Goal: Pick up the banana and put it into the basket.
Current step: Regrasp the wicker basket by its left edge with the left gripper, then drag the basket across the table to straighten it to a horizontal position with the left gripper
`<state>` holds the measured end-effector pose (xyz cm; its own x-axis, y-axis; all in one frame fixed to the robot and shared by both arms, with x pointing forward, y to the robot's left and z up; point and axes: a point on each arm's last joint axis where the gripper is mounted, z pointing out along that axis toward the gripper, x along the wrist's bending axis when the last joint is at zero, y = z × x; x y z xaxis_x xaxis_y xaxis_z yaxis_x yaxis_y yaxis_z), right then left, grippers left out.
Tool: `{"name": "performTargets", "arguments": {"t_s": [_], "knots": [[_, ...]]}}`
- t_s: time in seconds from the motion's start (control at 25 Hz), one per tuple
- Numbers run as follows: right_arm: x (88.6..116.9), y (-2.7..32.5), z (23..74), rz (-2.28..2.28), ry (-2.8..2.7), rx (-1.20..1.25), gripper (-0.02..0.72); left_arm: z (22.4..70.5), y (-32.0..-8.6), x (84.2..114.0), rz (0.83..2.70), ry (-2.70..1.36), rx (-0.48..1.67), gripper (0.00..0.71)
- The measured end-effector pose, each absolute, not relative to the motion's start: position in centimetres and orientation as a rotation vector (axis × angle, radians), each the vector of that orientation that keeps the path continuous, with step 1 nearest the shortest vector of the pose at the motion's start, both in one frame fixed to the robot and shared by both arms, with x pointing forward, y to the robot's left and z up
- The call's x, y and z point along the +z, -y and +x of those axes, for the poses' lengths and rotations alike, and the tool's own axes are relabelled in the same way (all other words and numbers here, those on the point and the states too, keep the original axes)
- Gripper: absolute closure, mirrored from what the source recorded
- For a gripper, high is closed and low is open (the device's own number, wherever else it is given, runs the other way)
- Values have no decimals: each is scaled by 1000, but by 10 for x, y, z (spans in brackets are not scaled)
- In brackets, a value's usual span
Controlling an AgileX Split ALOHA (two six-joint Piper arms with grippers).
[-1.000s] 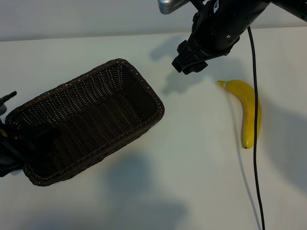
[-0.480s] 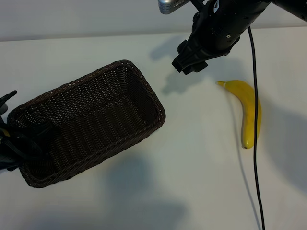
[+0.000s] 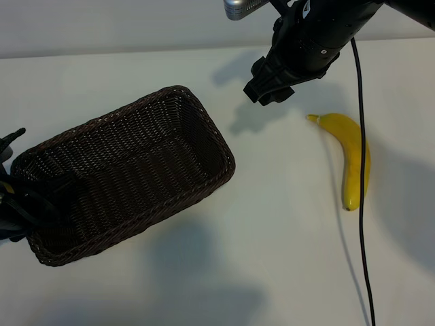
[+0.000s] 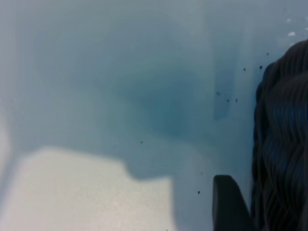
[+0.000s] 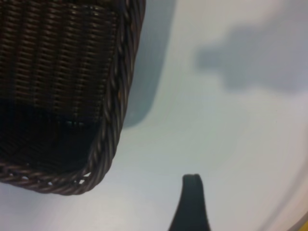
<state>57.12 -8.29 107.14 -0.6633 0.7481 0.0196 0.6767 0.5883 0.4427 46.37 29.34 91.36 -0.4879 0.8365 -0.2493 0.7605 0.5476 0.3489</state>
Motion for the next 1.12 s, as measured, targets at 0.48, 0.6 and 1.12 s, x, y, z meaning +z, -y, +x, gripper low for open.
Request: {"name": "performTargets", "arguments": {"t_s": [0.48,0.6,1.12], "knots": [[1071,83,571,1198,-2646,630,108,460,-293,930,1285,-2350,300,326],[1071,83,571,1198,-2646,630,108,459,-294,936,1283,-2326,314,326],[1071,83,571,1198,-2646,630,110,481,-292,986,1332,-2213,370,326]]}}
